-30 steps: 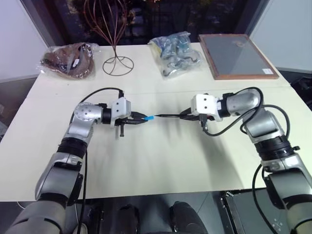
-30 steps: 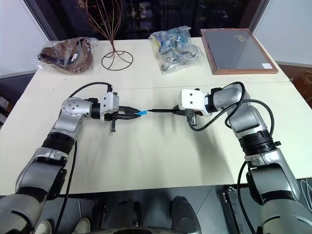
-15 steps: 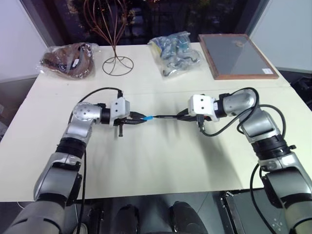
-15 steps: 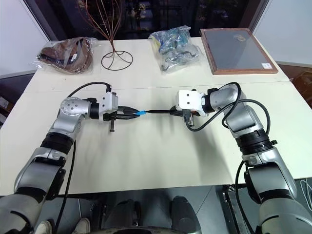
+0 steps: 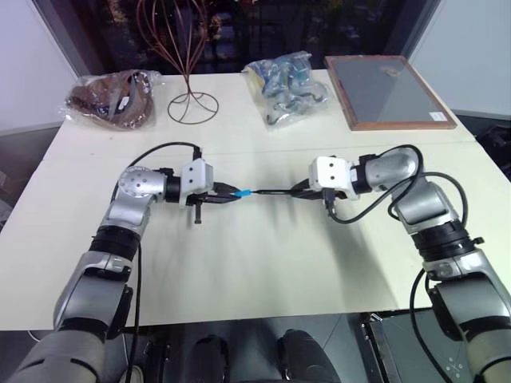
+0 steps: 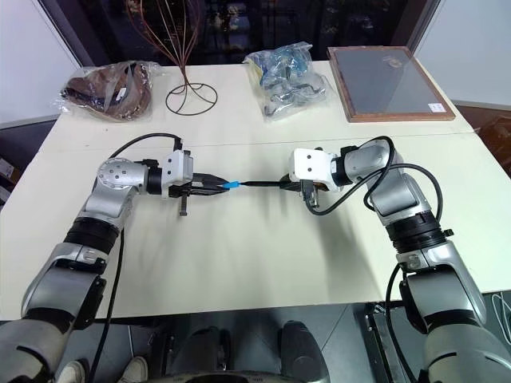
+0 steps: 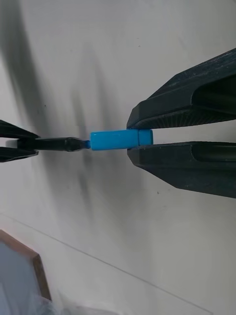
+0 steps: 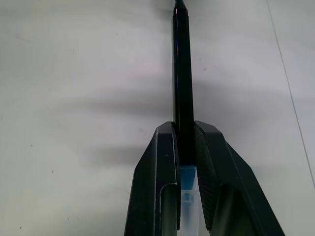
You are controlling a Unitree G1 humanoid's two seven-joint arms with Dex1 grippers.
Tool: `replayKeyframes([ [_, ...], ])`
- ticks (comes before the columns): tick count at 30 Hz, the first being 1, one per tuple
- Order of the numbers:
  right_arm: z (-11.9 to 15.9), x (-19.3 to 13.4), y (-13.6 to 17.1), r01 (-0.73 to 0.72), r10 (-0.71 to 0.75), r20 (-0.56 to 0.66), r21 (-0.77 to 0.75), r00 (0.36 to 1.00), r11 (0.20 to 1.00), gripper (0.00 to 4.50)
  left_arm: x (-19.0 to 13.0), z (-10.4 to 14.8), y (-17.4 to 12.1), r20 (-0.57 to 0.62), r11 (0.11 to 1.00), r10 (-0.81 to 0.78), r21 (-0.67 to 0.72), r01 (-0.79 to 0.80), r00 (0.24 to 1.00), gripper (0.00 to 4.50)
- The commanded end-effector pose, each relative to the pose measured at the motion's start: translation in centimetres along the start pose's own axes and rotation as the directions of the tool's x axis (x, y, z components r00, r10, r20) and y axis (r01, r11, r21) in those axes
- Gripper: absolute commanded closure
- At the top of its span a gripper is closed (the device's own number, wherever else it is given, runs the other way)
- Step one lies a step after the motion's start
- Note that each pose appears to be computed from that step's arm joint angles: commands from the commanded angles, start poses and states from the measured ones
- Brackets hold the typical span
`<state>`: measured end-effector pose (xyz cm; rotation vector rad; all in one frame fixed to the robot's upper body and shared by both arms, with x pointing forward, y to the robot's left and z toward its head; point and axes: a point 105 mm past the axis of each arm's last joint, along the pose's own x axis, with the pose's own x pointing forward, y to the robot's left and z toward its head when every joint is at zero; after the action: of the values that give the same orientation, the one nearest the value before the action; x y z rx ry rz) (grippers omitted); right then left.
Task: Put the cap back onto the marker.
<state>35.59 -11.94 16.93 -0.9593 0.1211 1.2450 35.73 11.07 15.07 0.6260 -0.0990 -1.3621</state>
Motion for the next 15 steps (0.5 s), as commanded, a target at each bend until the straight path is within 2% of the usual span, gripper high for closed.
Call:
replayKeyframes([
  [1, 1.01, -0.42, -0.76, 0.028, -0.028, 0.023, -0.037, 0.999, 0.999, 4.07, -0.64, 0.71, 0.39, 0.016, 1.0, 0.023, 0.018, -0.023, 1.0, 4.5],
  [15, 1.44, -0.15, -0.43, 0.02, -0.018, 0.035, -0.043, 0.999, 0.999, 4.07, -0.39, 0.86, 0.34, 0.016, 1.0, 0.021, 0.014, -0.021, 1.0, 4.5],
])
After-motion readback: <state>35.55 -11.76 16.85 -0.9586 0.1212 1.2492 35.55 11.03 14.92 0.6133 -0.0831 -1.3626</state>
